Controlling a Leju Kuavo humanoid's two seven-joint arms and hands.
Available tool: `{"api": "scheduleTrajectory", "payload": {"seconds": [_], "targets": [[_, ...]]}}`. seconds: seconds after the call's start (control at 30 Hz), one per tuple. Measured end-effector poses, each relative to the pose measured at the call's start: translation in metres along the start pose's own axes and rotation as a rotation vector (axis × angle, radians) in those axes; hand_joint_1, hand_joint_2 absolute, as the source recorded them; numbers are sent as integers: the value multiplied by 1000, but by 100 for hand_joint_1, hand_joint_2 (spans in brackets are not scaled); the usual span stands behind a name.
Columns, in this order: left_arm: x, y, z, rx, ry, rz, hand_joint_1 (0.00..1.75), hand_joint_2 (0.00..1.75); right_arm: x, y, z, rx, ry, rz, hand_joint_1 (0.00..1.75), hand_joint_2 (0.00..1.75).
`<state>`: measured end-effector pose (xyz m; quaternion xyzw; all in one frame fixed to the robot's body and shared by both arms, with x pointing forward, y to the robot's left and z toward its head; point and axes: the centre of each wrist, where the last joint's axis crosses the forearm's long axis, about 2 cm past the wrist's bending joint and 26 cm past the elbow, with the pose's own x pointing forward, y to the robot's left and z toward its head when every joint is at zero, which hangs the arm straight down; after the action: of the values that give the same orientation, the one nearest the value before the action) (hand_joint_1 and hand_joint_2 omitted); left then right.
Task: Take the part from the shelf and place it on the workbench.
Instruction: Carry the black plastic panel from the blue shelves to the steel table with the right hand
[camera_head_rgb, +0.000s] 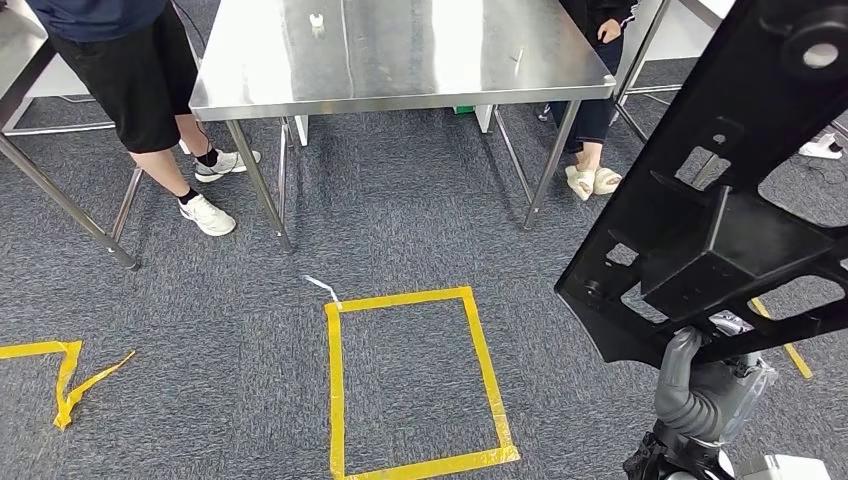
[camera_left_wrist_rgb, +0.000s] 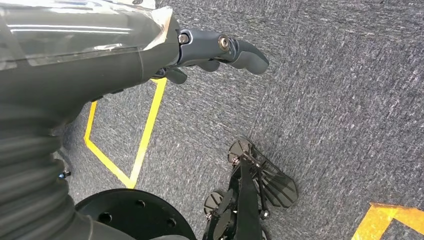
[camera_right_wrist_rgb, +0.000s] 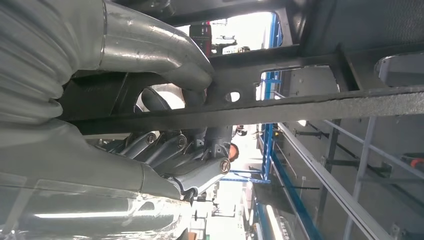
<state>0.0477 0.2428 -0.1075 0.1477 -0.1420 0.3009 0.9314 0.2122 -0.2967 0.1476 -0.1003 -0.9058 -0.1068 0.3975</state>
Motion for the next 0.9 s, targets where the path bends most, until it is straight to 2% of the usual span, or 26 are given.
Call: {"api": "scheduleTrajectory", "payload": {"seconds": [0.9], "targets": [[-3, 1, 1, 16, 15, -8, 0, 175, -4, 4, -5, 34, 5, -7, 175, 175]]}}
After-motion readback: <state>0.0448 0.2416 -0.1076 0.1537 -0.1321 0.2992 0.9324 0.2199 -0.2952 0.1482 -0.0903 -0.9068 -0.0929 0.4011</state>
